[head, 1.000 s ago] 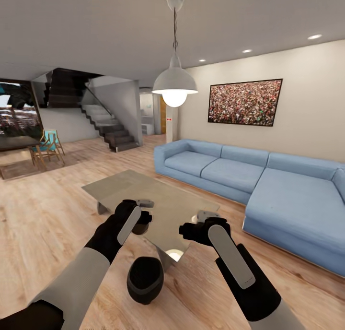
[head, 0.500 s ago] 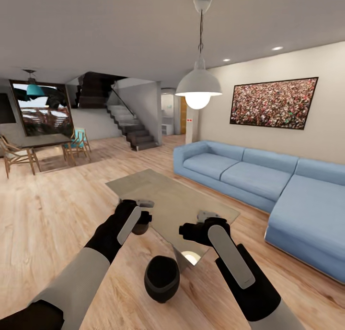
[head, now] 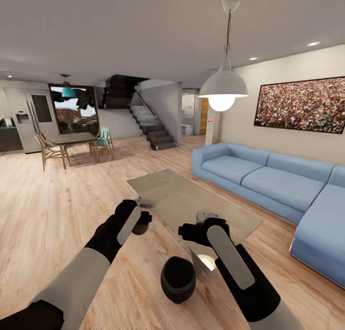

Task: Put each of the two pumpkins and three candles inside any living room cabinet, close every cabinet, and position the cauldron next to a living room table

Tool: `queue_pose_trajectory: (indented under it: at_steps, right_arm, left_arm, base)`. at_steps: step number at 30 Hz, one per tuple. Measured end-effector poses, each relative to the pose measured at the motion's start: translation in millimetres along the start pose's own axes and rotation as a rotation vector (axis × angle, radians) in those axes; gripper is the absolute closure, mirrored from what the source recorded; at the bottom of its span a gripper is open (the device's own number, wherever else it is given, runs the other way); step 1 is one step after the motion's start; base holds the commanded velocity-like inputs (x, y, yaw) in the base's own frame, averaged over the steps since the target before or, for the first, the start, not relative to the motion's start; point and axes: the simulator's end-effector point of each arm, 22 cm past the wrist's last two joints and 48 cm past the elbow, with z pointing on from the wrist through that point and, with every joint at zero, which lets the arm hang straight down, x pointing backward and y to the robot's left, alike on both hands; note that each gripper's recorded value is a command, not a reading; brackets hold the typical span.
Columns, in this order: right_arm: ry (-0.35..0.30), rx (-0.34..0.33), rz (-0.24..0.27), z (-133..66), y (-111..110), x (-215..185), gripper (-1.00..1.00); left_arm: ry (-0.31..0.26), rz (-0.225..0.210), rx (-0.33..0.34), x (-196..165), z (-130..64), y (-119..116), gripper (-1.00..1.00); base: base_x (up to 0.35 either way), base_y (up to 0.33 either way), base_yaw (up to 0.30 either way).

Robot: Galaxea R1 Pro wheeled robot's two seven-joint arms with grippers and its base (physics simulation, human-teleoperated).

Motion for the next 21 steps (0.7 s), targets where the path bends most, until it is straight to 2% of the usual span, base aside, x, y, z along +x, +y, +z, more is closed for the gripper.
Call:
queue_pose_trajectory:
  at_steps: [16, 21]
  right_arm:
    - [0.002, -0.003, -0.011, -15.8, 7, -10, -1.0]
    - [0.003, -0.003, -0.011, -20.4, 8, -13, -1.0]
  left_arm:
    - [0.001, -0.002, 0.0, -12, -16.0, 1, 1.0]
    - [0.001, 0.001, -0.003, -15, -20.6, 2, 1.0]
  base:
    - [0.0, 0.0, 0.282]
    - [0.0, 0.0, 0.111]
